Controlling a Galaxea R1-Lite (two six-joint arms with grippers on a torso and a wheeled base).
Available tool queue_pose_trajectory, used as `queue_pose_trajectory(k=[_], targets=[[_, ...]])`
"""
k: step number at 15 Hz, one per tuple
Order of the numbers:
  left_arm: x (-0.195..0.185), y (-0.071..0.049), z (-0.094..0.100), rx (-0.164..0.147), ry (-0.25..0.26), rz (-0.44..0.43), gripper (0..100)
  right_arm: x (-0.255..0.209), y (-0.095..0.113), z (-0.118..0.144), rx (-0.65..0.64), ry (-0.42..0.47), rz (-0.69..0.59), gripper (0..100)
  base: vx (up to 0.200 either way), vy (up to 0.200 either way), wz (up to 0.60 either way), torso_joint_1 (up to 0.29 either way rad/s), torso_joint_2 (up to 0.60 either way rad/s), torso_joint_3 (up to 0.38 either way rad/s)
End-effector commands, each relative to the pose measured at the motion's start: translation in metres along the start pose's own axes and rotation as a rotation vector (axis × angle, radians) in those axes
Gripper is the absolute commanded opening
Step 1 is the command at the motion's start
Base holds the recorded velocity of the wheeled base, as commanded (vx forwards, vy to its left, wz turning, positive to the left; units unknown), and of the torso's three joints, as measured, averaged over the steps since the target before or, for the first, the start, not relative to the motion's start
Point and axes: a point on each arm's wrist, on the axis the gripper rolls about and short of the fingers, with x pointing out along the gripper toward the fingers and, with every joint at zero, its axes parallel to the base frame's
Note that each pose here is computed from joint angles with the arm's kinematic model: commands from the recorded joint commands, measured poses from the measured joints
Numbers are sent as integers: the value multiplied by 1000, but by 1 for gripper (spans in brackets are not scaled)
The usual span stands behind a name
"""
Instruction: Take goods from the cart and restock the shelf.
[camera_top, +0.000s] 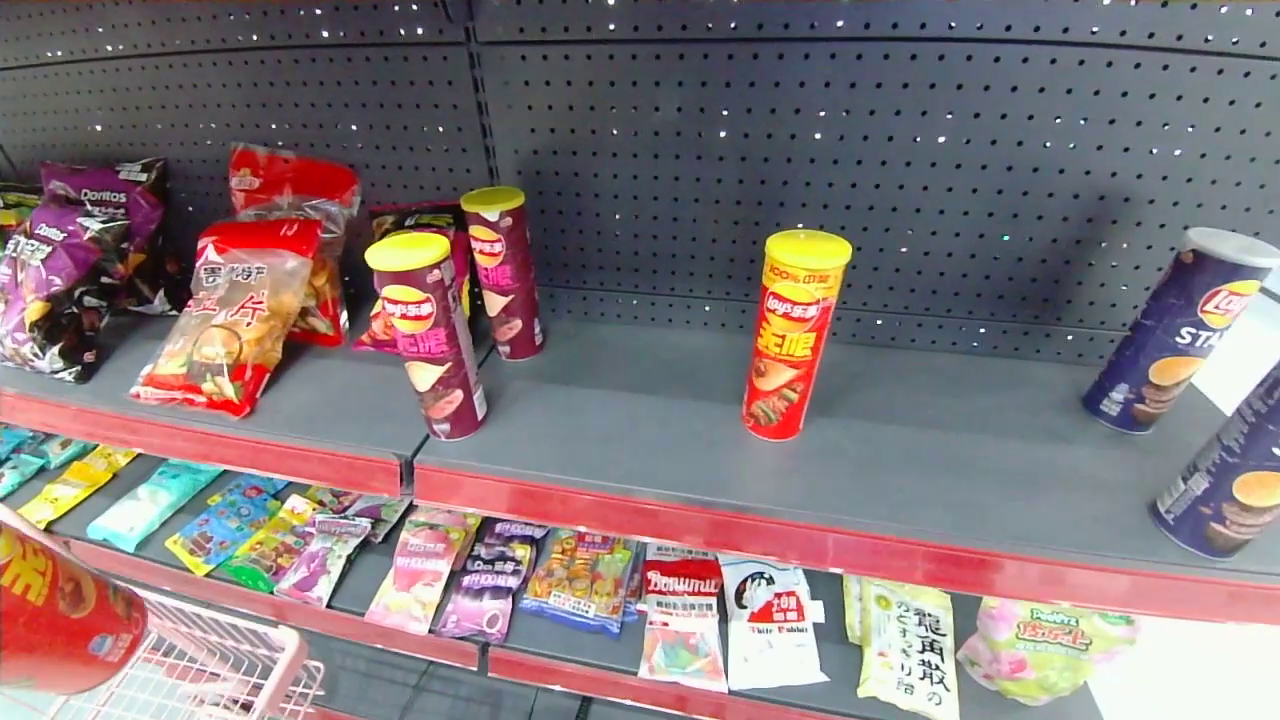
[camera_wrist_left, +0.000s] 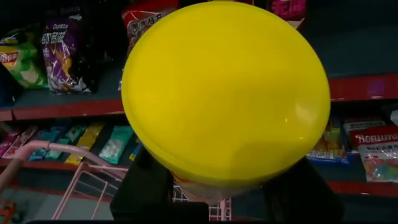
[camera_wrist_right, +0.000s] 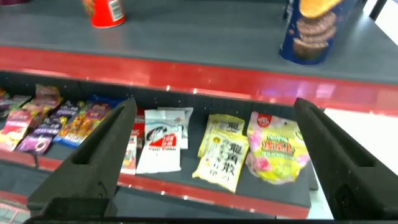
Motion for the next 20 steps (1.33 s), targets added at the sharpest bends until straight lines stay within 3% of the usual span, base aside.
queue_pose_trajectory(k=[1,2,4,5,6,7,9,10,12,13,15,18,20], targets=[[0,0,0,12,-3,-1,0,0,0,0,0,-2,1,100,200,0,0,12,7,2],[-1,0,1,26,-9,-4,0,0,0,0,-2,-2,1,100,0,0,0,0,0,0],[-5,0,2,23,-44,-43,0,0,0,0,-2,-2,1,100,0,0,0,0,0,0],[-12,-2,-1,20,-77,-110,0,0,0,0,-8,0,2,100,0,0,0,0,0,0],[-15,-3,-5,13,-63,-127,0,0,0,0,-8,0,2,100,0,0,0,0,0,0],[-18,-4,-8,-13,-56,-138,0,0,0,0,-2,0,4,100,0,0,0,0,0,0],[-21,-4,-7,-106,-60,-157,0,0,0,0,1,-3,12,100,0,0,0,0,0,0],[-22,-4,-3,-194,-77,-200,0,-7,2,36,26,-92,101,100,0,0,0,0,0,0],[-22,-5,-5,-205,-58,-220,0,-5,3,91,56,-94,207,100,0,0,0,0,0,0],[-21,-5,-6,-205,-42,-224,0,-1,4,105,49,-90,266,100,0,0,0,0,0,0],[-20,-6,-8,-205,0,-226,0,40,7,142,-24,20,331,100,0,0,0,0,0,0],[-17,-8,-9,-227,10,-284,0,76,10,164,-16,90,339,100,0,0,0,0,0,0],[-18,-8,-9,-229,7,-287,0,125,21,171,-24,139,419,100,0,0,0,0,0,0]])
